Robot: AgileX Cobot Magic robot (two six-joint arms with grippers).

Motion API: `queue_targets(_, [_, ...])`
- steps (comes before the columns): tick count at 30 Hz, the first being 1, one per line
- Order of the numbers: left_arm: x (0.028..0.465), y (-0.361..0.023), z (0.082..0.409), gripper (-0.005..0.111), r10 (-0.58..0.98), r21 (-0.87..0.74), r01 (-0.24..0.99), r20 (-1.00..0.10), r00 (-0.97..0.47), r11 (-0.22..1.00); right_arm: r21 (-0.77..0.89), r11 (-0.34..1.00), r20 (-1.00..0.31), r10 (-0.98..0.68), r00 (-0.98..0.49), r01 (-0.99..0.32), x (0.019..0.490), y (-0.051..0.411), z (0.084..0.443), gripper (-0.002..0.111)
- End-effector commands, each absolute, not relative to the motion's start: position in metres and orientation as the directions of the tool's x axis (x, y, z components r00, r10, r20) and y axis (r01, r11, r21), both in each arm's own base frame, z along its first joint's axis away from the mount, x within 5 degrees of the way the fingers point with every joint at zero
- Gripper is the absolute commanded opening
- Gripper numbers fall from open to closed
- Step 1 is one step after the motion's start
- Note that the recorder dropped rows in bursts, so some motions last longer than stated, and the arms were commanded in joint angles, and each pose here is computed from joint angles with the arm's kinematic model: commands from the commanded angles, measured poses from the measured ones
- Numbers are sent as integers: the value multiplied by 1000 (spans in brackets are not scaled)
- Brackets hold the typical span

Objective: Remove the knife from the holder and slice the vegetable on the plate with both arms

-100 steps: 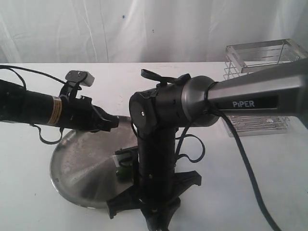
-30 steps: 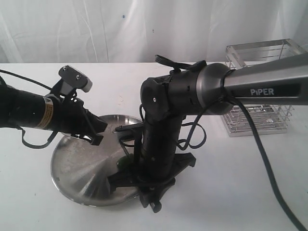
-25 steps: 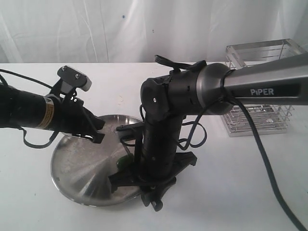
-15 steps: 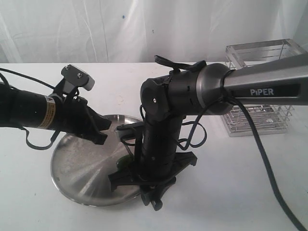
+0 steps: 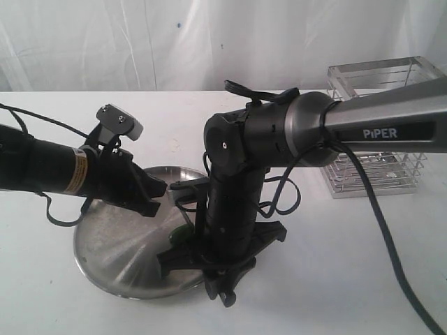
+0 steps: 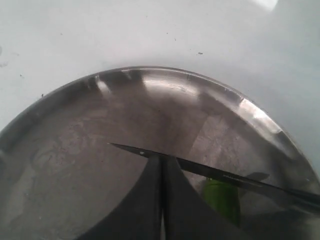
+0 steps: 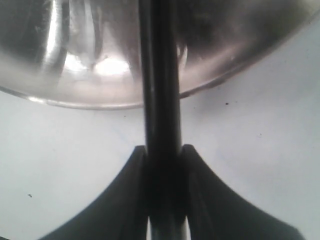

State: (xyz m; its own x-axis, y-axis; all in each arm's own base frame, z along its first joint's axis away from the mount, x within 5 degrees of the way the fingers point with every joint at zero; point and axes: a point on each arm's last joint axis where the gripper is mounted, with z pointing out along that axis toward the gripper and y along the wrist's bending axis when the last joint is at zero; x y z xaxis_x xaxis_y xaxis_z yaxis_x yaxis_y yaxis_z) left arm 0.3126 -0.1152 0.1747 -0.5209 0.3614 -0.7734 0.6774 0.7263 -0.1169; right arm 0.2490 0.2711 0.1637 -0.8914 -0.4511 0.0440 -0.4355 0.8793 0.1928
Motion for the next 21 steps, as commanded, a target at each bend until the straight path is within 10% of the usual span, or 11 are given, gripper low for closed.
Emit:
queue_targets(1, [318, -116, 169, 0, 298, -164, 635, -777, -555, 754, 201, 883, 61, -445, -894, -425, 248, 270, 164, 0])
queue_targets(21, [333, -125, 141, 0, 267, -249, 646, -761, -591, 722, 196, 887, 101, -442, -891, -418, 248, 272, 148, 0])
